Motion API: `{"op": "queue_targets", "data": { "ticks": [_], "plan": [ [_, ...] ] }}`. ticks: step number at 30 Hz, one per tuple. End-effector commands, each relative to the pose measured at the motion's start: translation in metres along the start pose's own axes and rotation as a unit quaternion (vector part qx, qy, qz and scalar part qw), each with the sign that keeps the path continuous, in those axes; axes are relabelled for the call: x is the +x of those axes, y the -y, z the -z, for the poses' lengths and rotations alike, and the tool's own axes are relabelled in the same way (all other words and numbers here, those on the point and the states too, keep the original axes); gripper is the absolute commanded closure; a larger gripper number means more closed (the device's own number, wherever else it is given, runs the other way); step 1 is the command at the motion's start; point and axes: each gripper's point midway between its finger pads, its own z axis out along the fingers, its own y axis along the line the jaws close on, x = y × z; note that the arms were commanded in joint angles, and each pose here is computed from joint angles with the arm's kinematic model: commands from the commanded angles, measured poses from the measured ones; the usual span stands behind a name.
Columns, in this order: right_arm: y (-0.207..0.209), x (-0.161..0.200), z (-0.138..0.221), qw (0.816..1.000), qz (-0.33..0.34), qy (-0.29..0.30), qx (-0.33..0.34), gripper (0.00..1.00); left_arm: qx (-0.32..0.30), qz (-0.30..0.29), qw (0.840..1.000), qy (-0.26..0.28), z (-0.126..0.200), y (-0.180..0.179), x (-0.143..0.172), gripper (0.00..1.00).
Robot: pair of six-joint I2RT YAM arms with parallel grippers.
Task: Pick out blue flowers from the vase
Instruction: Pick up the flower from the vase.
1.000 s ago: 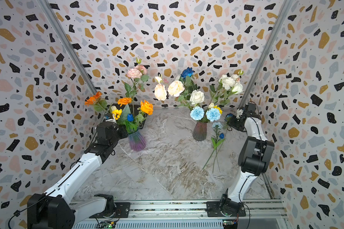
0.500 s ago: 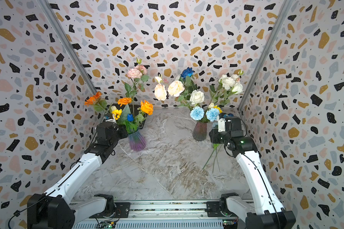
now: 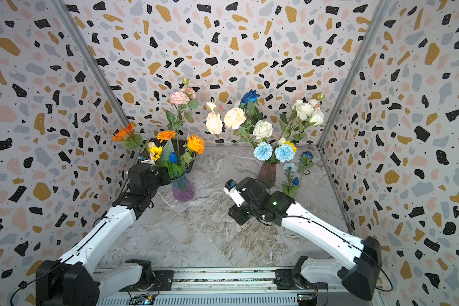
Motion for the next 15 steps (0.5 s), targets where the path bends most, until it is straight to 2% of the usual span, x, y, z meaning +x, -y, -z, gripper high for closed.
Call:
{"op": "queue_targets", "data": {
  "ticks": [1, 8, 11, 15],
  "plan": [
    [-0.042, -0.086, 0.018, 0.988, 0.057, 0.122, -0.080, 0.58, -0.029, -0.031, 0.998, -0.049, -0.002, -0.017, 0.035, 1.00],
    [-0.075, -0.171, 0.007, 0.968, 0.123, 0.169, -0.136, 0.57, -0.034, -0.029, 0.998, -0.049, 0.001, -0.021, 0.040, 1.00],
    [-0.088, -0.195, 0.001, 0.961, 0.127, 0.182, -0.167, 0.57, -0.029, -0.025, 0.998, -0.050, 0.001, -0.020, 0.042, 1.00],
    [-0.089, -0.219, -0.011, 0.957, 0.134, 0.196, -0.166, 0.57, -0.026, -0.023, 0.998, -0.048, 0.002, -0.018, 0.042, 1.00]
  ]
}}
